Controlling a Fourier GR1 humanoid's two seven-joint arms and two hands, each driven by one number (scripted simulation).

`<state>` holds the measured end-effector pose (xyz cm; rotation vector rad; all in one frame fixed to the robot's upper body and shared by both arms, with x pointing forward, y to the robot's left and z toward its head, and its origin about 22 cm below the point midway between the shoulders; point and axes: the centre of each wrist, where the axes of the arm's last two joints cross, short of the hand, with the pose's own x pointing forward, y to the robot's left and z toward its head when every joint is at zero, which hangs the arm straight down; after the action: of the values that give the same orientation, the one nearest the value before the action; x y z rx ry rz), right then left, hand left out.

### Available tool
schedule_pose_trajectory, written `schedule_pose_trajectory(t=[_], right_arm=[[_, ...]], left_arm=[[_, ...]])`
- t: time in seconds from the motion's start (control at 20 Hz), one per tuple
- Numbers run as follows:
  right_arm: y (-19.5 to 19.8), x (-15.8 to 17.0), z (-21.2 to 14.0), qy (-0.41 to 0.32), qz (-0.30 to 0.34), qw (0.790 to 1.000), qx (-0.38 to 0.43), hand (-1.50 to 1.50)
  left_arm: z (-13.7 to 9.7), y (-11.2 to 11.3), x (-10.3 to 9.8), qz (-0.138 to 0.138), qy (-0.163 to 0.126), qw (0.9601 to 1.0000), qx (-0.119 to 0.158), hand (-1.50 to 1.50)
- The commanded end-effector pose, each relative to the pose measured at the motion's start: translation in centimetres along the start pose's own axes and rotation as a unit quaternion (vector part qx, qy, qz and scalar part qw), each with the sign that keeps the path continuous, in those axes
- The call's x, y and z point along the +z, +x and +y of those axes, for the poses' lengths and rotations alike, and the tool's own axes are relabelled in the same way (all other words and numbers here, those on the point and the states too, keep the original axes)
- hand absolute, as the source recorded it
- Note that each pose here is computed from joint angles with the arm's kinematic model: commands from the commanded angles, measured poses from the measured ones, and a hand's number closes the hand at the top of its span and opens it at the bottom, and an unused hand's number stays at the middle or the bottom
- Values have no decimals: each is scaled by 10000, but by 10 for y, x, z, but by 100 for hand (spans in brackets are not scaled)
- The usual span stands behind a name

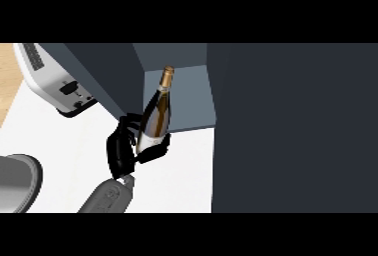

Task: Pick up the wine, place it into the cabinet and close the cabinet

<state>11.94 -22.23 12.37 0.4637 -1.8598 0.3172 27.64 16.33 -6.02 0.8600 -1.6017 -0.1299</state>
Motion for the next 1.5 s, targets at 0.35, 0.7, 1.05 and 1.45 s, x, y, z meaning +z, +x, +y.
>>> schedule_pose_trajectory(t=[0.35,0.7,1.05,1.45], right_arm=[[8,3,0,88,-216,9996,-169,-150],[4,4,-5,66,-52,9999,-70,-150],[9,8,-5,43,-147,9997,-183,-150],[11,7,-5,108,-136,9998,-112,-150]], left_arm=[[-38,70,-49,-255,-567,9981,12,150],[-50,72,-51,93,-591,9973,-429,150],[-67,101,-73,-27,-496,9952,-847,-150],[-75,115,-104,93,-576,9873,-1474,-150]])
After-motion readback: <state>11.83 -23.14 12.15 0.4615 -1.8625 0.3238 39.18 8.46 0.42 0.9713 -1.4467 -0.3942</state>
